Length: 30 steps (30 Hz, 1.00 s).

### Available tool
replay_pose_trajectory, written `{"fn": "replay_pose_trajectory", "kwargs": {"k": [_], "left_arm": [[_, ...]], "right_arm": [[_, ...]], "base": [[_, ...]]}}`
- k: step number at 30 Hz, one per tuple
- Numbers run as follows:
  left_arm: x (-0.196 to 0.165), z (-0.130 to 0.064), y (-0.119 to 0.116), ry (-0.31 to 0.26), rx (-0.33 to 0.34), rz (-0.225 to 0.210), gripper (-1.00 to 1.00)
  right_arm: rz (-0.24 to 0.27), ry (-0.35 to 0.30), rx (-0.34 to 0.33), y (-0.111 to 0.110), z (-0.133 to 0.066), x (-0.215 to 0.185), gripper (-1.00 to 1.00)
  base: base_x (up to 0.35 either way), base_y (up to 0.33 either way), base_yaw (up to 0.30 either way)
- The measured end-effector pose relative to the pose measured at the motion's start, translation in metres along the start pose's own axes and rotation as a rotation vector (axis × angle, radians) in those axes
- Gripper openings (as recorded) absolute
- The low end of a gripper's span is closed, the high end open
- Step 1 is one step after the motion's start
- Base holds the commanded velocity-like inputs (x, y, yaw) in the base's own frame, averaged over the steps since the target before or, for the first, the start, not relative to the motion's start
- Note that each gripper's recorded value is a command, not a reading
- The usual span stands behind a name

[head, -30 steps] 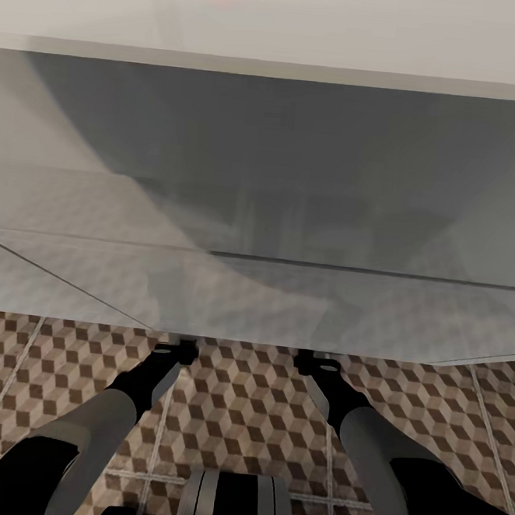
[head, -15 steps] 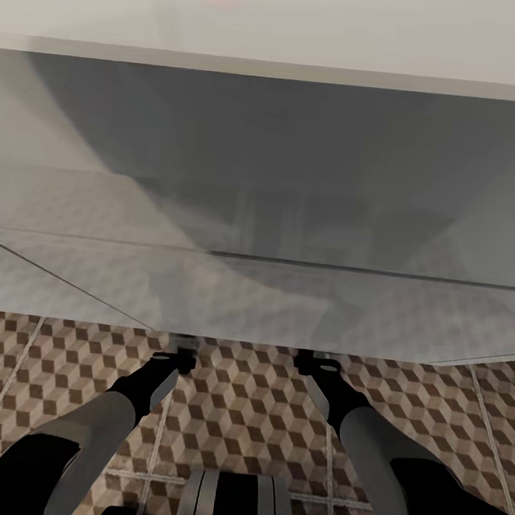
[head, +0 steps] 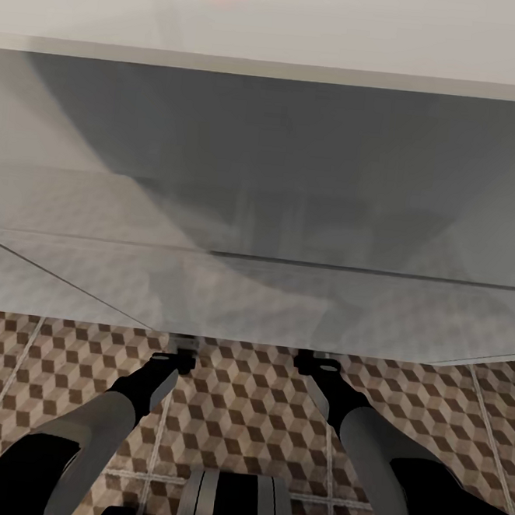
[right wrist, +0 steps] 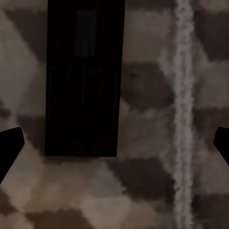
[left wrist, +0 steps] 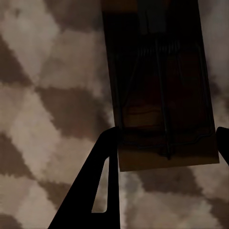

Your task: Take the four mousetraps from the cabinet in the bathroom and place them on the bathroom floor. Make sure all four end up on the same floor surface, and ensure that at least two of them are either under or directly next to the same bathroom sink.

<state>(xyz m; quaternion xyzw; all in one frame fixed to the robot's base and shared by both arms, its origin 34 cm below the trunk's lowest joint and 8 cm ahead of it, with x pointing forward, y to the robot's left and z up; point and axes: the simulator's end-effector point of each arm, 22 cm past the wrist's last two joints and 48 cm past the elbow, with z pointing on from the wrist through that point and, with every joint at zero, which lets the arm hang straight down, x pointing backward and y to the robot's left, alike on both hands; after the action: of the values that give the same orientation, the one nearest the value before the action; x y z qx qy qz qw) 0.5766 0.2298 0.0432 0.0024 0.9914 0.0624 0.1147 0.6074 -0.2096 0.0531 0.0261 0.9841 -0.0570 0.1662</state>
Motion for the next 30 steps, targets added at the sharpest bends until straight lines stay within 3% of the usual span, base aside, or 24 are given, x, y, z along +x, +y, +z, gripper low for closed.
{"fn": "replay_pose_trajectory", "kwargs": {"k": [16,17,30], "left_arm": [[-0.0011,-0.0005,-0.0036,-0.005,0.005,-0.004,-1.0],[-0.001,-0.0005,-0.0037,-0.004,0.005,-0.005,1.0],[-0.0011,-0.0005,-0.0039,-0.006,0.004,-0.007,1.0]], "right_arm": [[0.001,0.0,0.0,-0.0001,0.0001,-0.0001,1.0],[0.001,0.0,0.0,-0.0001,0.0001,-0.0001,1.0],[0.001,0.0,0.0,0.0,0.0001,-0.0001,1.0]], "base": [[0.0,0.0,0.0],[0.0,0.0,0.0],[0.0,0.0,0.0]]}}
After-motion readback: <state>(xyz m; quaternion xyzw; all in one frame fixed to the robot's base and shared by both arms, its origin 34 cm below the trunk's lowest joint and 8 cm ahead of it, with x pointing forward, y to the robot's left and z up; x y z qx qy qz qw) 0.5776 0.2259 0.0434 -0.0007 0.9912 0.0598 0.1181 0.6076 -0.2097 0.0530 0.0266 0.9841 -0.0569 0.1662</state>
